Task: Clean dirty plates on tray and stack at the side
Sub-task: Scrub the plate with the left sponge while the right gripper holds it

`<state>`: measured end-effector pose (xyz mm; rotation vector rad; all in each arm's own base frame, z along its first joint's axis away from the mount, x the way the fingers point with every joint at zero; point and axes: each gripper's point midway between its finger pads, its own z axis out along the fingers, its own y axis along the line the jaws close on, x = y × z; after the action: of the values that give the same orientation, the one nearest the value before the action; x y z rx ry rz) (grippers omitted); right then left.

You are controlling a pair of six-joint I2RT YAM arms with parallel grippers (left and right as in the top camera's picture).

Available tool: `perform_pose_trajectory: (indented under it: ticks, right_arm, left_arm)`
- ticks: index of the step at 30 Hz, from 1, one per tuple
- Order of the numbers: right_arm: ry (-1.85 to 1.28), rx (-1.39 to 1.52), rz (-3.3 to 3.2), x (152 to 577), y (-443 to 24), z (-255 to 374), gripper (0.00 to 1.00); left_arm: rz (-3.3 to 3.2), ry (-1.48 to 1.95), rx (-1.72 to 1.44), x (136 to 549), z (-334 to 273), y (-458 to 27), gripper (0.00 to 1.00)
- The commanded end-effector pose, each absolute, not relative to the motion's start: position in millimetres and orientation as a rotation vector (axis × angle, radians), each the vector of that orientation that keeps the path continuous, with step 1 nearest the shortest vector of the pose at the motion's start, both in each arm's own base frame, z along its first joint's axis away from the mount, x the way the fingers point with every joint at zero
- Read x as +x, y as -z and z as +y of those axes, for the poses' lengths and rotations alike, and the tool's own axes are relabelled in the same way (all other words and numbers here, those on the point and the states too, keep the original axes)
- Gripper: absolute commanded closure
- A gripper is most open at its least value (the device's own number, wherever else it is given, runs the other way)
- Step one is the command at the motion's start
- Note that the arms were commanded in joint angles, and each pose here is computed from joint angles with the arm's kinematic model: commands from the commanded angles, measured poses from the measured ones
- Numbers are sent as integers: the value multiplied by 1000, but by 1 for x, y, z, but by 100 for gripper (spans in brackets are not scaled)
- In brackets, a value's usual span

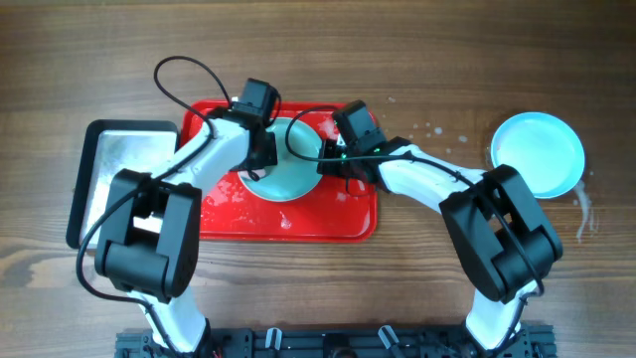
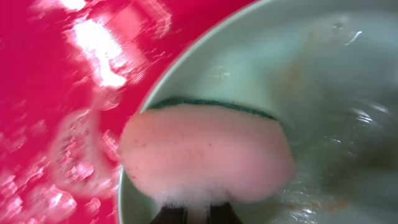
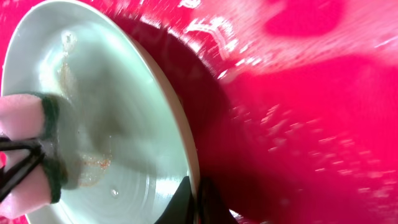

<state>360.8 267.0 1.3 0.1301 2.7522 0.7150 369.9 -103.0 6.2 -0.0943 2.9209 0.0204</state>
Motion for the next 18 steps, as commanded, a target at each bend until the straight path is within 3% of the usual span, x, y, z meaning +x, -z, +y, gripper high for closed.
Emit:
perform_pose_trajectory:
  ticks: [1,4,8,14,18]
  right_arm:
    - [-643,154,2820,351,24,257,96]
    - [-643,154,2820,351,24,257,96]
    - [-643,154,2820,351,24,257,96]
    - [-643,154,2820,351,24,257,96]
    - [-643,154,2821,351,24,257,96]
  left_arm:
    - [2959,735,357,332,-198,2,96]
    - [2894,873,465,327,-225,-7,96]
    - [2860,782,459,338,-227,-5,96]
    - [2727,-194,-188,396,-110,4,96]
    - [2645,-479,-262,393,-72,-6,96]
